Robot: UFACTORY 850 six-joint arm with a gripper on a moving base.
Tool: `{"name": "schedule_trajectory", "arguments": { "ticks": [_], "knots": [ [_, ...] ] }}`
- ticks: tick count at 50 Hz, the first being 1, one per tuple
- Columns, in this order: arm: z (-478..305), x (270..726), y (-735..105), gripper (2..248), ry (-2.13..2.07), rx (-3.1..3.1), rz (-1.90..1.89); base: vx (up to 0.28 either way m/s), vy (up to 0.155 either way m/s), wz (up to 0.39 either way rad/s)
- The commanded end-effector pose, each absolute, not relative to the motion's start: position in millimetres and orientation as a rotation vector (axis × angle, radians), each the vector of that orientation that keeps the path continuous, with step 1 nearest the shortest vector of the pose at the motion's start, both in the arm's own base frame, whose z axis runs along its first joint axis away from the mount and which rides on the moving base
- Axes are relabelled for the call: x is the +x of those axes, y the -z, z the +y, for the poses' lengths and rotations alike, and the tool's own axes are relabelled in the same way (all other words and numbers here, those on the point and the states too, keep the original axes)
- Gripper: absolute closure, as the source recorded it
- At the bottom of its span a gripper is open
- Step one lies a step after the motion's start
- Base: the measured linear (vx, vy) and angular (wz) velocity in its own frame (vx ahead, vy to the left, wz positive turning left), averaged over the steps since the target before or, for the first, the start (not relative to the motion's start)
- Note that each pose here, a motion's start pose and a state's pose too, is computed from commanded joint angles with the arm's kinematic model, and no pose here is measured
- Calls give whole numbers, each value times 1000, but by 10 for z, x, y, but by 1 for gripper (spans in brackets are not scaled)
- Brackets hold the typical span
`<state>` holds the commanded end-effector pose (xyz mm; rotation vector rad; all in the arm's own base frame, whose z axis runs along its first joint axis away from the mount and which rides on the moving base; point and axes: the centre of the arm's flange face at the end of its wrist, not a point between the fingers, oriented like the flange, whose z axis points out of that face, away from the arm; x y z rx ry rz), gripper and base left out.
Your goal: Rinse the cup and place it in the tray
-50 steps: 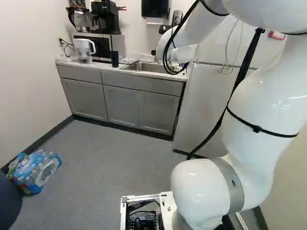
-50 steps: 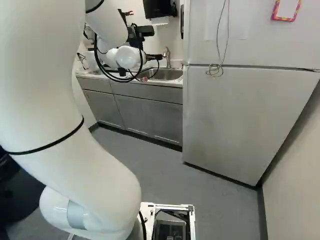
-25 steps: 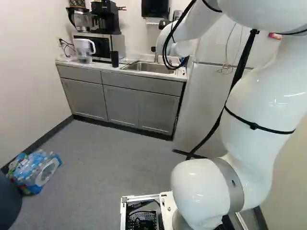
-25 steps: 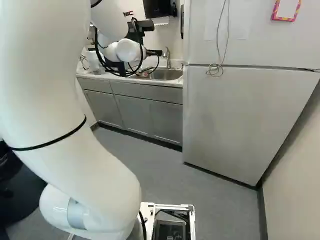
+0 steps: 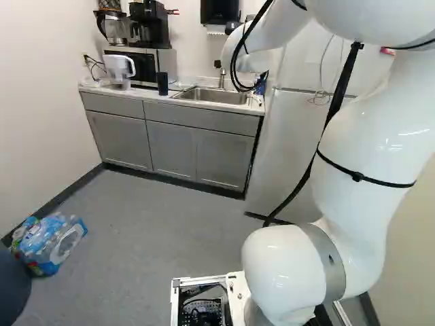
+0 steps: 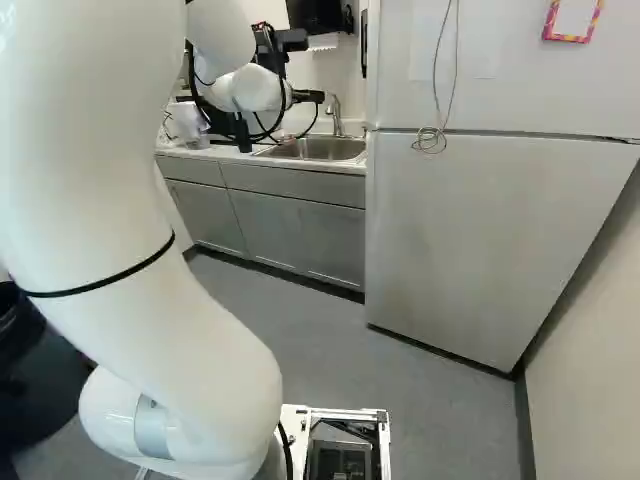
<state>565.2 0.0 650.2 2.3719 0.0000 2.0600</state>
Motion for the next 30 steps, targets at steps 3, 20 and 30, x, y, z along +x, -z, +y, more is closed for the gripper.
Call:
{"name": "schedule_trajectory", "arguments": {
  "ticks": [3,20,30],
  "knots": [
    [0,5663,-6532,3,-2061,2371,0,0,0,0],
    [0,5683,-6683,3,-2080,2354,0,0,0,0],
    [0,5683,-6683,3,-2080,2354,0,0,0,0]
  ]
}}
